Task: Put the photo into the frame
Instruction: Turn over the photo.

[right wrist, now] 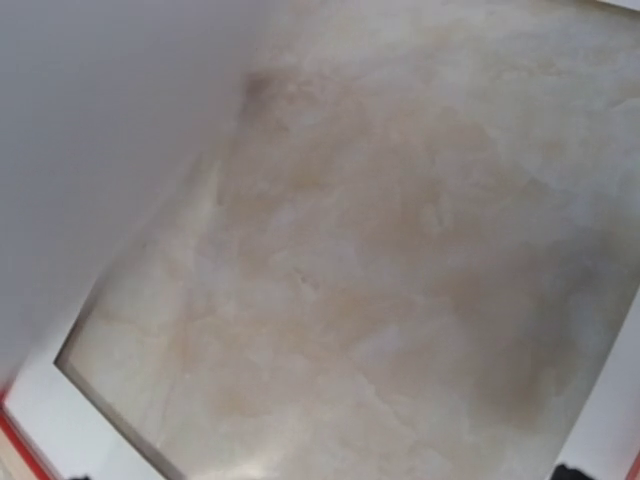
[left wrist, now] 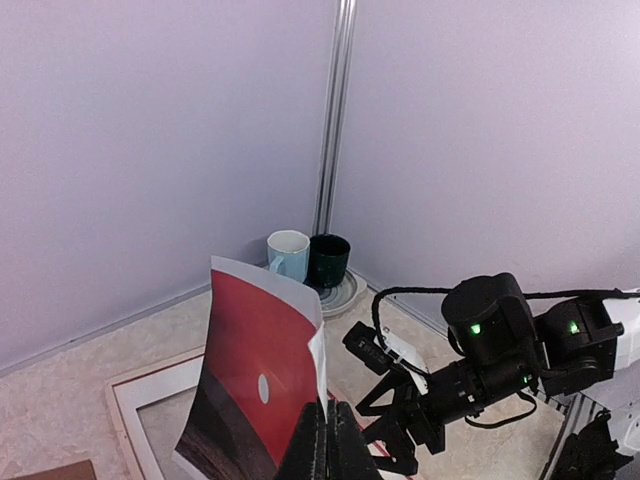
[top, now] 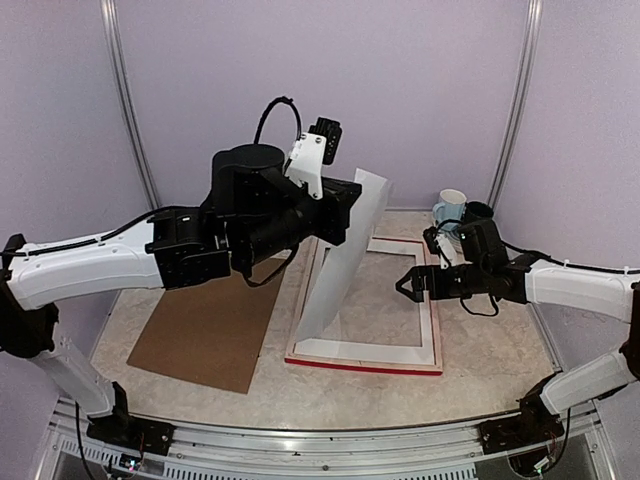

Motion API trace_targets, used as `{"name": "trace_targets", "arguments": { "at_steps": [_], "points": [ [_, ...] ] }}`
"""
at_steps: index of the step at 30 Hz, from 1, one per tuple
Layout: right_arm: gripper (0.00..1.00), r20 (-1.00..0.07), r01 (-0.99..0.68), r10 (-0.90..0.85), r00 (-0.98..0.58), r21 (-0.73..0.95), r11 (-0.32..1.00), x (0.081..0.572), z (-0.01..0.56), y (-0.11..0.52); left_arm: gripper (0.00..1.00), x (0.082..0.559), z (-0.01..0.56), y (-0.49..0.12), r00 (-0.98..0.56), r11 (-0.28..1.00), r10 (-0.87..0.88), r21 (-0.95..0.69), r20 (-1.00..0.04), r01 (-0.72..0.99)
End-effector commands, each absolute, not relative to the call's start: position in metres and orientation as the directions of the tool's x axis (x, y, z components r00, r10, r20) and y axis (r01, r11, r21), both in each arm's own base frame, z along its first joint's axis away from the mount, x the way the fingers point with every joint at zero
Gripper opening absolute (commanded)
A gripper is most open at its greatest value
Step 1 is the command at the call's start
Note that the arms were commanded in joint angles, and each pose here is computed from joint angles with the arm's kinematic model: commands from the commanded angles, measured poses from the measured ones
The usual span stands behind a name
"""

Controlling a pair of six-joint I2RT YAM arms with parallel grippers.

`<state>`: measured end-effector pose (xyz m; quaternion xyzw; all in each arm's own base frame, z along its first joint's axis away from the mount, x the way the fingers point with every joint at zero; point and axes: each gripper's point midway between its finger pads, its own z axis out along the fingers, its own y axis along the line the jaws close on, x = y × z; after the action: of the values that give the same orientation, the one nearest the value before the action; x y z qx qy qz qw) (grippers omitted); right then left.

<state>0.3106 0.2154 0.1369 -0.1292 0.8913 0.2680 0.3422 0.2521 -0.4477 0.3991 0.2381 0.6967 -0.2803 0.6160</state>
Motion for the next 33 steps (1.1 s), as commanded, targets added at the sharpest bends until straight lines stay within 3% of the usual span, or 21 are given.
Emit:
{"name": "trace_targets", "arguments": {
  "at_steps": [1,8,14,33],
  "points": [
    [0.99,-0.703,-0.405,-0.014,-0.711,0.393,0.826,0.317,0.145,0.212,0.02,0.252,0.415,-0.396,-0.152,0.723,-0.201,-0.251,-0.968,0.644],
    [0.99,-0.683,-0.414,-0.015,-0.73,0.424,0.805,0.32,0.142,0.222,0.02,0.278,0.325,-0.27,-0.242,0.832,-0.42,-0.478,-0.875,0.281],
    [0.99,-0.655,-0.43,-0.013,-0.756,0.482,0.764,0.32,0.137,0.235,0.03,0.269,0.285,-0.207,-0.204,0.854,-0.489,-0.514,-0.848,0.088],
    [0.99,-0.579,-0.443,-0.02,-0.815,0.6,0.666,0.303,0.127,0.266,0.08,0.263,0.221,-0.15,-0.181,0.892,-0.437,-0.399,-0.881,-0.212]
  ]
}}
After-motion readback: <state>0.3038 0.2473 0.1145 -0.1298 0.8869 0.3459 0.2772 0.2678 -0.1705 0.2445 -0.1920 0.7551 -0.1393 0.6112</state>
